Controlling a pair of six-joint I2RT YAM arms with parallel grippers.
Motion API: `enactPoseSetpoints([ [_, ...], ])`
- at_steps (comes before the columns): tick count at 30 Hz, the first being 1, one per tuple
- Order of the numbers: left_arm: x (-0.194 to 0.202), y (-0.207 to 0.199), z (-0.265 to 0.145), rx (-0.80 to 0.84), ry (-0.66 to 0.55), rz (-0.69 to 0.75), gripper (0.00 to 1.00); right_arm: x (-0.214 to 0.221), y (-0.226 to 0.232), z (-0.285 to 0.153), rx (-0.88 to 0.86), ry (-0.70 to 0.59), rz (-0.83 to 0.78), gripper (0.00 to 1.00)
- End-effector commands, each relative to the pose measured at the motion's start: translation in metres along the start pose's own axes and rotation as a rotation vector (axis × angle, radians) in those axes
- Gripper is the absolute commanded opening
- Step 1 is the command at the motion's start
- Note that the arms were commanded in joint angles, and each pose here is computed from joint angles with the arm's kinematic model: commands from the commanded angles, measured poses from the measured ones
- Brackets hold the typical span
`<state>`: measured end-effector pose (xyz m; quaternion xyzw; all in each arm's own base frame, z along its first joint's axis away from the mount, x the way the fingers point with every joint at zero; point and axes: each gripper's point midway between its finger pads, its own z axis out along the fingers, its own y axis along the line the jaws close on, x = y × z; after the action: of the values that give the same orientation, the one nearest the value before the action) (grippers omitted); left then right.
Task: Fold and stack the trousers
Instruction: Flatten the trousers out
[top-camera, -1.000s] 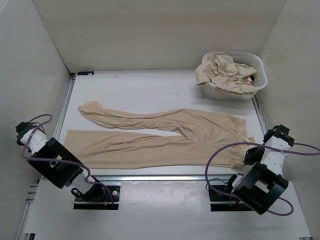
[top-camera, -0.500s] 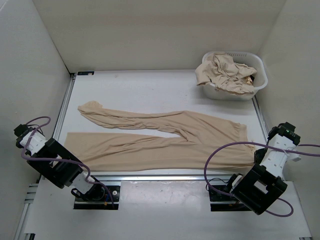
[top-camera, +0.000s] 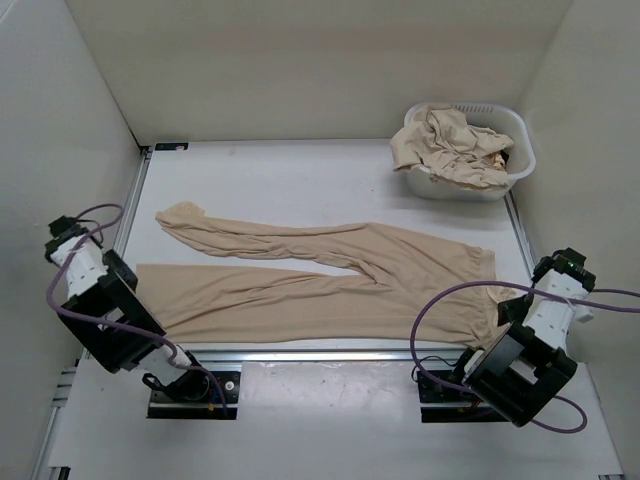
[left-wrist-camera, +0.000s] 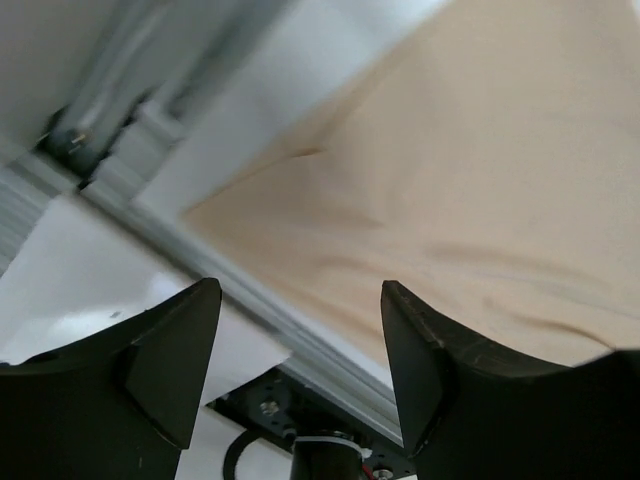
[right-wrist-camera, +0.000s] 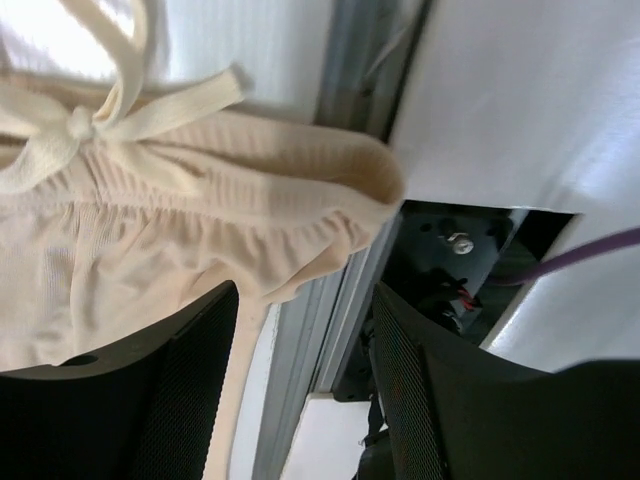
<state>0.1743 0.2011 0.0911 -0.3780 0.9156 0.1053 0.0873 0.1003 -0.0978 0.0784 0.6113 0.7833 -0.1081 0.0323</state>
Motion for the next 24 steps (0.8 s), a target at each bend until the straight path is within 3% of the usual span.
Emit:
enactPoseSetpoints([
  [1,0.009,-0.037,0.026,0.046,0.046,0.109,0.75,0.013,0.022,0.005,-0.108,0.051,-0.086,0.61],
  [4,0.001,-0.032,0.047,-0.016,0.032,0.119,0.69,0.022,0.026,0.006,-0.099,0.06,-0.135,0.61],
  [8,-0.013,-0.036,0.055,-0.009,0.011,0.115,0.37,0.026,0.027,0.014,-0.102,0.057,-0.122,0.59],
  [9,-0.015,-0.042,0.056,0.022,0.011,0.115,0.34,0.027,0.03,0.016,-0.11,0.048,-0.134,0.57],
  [10,-0.015,-0.042,0.056,0.022,0.011,0.115,0.38,0.029,0.033,0.017,-0.113,0.047,-0.143,0.57],
  [12,-0.011,-0.042,0.063,0.02,0.043,0.119,0.59,0.043,0.035,0.026,-0.116,0.087,-0.163,0.59],
  [14,0.006,-0.04,0.073,0.009,0.088,0.126,0.7,0.053,0.038,0.033,-0.101,0.121,-0.176,0.59],
  [16,0.022,-0.04,0.084,0.007,0.109,0.13,0.7,0.061,0.037,0.042,-0.084,0.139,-0.191,0.59],
  [18,0.022,-0.039,0.089,-0.002,0.094,0.128,0.62,0.066,0.031,0.051,-0.036,0.158,-0.168,0.58],
  [24,-0.018,-0.017,0.094,-0.047,0.003,0.045,0.6,0.054,0.017,0.061,0.089,0.117,-0.118,0.58],
])
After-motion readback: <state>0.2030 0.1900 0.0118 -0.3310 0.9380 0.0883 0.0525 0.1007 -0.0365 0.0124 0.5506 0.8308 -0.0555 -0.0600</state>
